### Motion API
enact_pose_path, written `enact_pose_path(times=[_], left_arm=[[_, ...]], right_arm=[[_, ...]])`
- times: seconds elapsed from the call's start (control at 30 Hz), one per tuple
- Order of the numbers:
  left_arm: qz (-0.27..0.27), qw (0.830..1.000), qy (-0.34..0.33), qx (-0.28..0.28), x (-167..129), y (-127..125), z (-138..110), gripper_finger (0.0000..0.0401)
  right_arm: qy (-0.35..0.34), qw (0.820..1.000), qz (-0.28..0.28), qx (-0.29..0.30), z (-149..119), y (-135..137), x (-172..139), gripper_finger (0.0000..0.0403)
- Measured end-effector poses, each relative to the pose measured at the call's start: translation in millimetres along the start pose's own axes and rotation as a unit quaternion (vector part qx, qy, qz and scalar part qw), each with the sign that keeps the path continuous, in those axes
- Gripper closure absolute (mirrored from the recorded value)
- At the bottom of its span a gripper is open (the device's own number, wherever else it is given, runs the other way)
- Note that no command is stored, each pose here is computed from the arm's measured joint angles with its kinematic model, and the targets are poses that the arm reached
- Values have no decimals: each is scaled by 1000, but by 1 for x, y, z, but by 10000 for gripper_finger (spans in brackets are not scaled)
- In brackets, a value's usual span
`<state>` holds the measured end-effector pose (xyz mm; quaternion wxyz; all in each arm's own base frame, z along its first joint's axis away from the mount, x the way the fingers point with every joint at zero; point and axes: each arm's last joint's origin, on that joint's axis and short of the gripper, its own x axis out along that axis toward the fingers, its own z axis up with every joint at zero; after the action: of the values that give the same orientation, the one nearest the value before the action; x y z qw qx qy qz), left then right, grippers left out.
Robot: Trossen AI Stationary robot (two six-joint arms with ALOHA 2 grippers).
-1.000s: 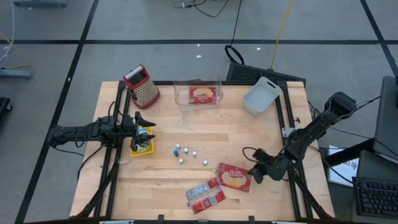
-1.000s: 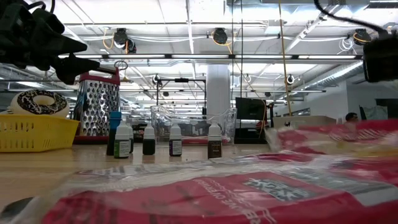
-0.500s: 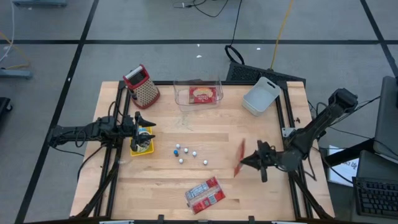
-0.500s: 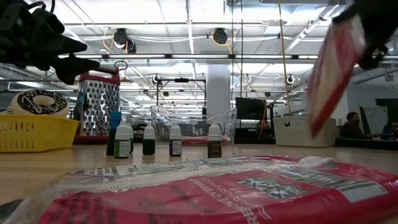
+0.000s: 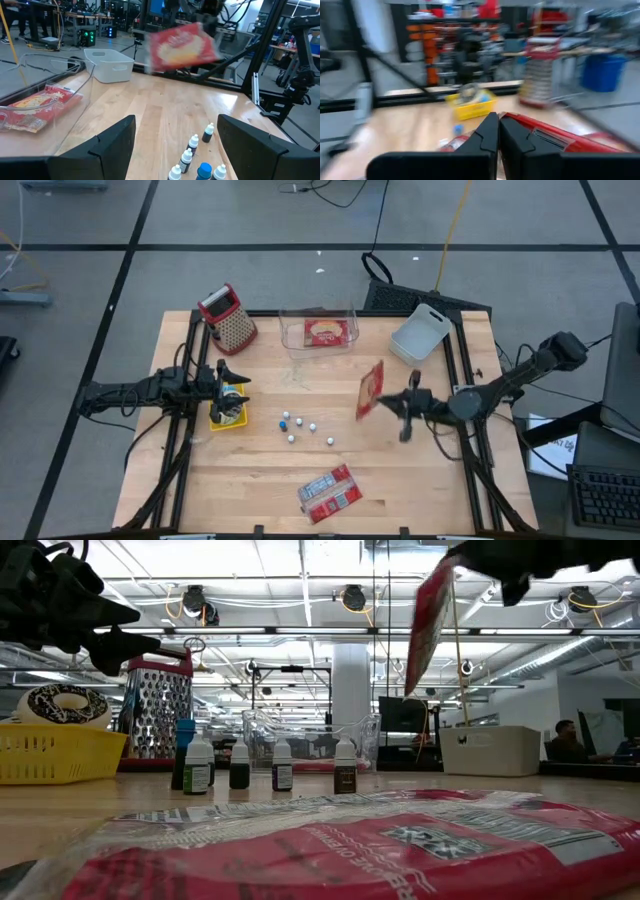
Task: Pick & Place Food Item
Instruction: Put the right popcorn bag into the transparent bin
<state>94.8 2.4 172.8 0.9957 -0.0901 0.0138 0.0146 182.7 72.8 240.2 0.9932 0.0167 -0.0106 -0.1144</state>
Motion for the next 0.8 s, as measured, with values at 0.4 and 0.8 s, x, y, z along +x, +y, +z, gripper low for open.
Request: enact_pose_path(times=[0.4, 0.8], left_arm=[[0, 1000, 0, 0, 0, 0, 0, 121], [0, 1000, 0, 0, 0, 0, 0, 121]], right_arm=[[-88, 995, -52, -9, 16, -100, 43, 402], [-120, 981, -108, 108, 2, -167, 89, 403]])
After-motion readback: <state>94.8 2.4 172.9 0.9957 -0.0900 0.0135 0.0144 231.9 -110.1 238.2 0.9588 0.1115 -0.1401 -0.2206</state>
